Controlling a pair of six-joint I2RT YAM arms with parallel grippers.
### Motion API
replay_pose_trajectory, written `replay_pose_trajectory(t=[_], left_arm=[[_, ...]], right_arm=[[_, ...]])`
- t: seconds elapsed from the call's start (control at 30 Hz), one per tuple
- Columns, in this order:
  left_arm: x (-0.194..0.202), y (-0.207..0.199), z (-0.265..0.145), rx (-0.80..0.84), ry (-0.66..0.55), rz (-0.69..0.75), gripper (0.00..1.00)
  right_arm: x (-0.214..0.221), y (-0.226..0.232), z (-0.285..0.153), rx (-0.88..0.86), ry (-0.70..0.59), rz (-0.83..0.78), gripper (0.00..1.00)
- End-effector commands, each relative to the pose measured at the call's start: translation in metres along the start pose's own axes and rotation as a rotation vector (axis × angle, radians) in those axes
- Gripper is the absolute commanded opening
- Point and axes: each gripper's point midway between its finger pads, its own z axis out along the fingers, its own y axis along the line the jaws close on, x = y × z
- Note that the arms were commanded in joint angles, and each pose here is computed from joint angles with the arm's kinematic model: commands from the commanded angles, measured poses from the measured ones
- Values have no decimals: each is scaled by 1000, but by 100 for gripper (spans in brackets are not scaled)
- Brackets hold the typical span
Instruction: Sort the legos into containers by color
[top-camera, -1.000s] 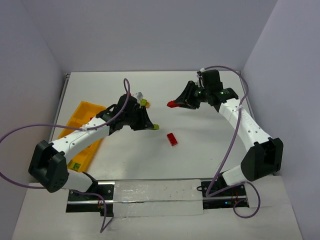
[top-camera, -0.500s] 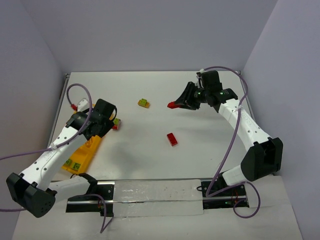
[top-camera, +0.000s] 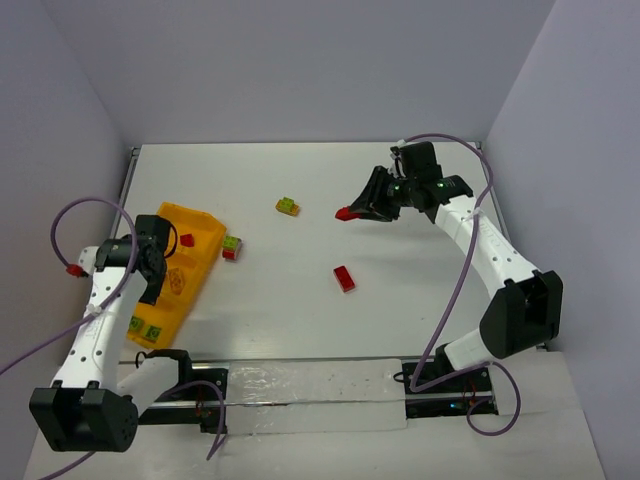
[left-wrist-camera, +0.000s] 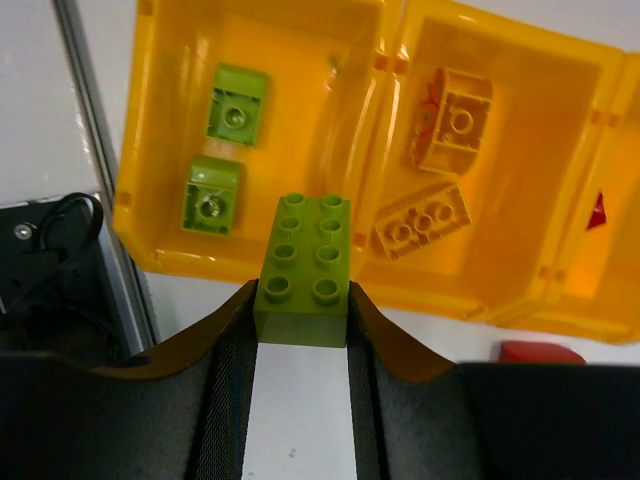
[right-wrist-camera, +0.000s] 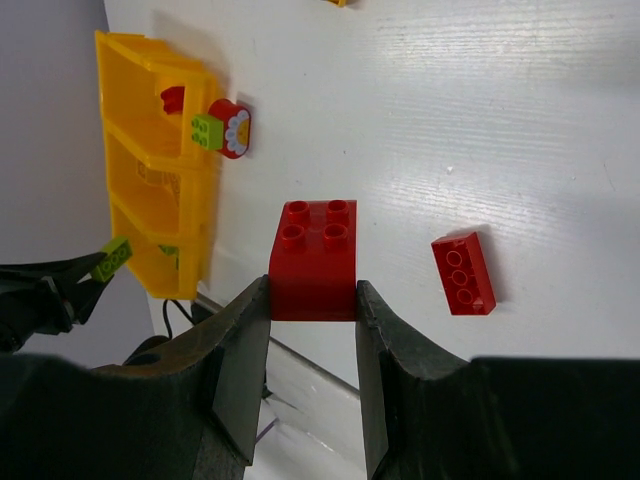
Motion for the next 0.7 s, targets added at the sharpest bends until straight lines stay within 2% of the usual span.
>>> replay_pose_trajectory(t=[0.0, 0.37, 0.4, 0.43, 0.5, 0.53, 0.57, 0.67], left_arm=[[-25, 12, 2, -47, -60, 11, 0], [-37, 17, 18, -92, -45, -42, 0], [-38, 18, 20, -94, -38, -46, 5], [-38, 18, 22, -98, -30, -50, 15], [-38, 17, 23, -103, -24, -38, 53], [-38, 17, 24, -106, -21, -33, 54], [-38, 16, 25, -108, -17, -29, 74], [-38, 17, 24, -107, -16, -29, 95]], right_arm=[[-11, 16, -5, -29, -14, -39, 0], [-17, 25, -5, -49, -3, -50, 0], [-17, 25, -5, -50, -4, -50, 0], [-17, 25, -5, -51, -5, -52, 0], [-15, 23, -4, -46, 1, -53, 0], [-15, 23, -5, -48, -1, -55, 0], [-14, 22, -3, -45, 4, -53, 0], [-12, 20, -1, -44, 12, -51, 0]])
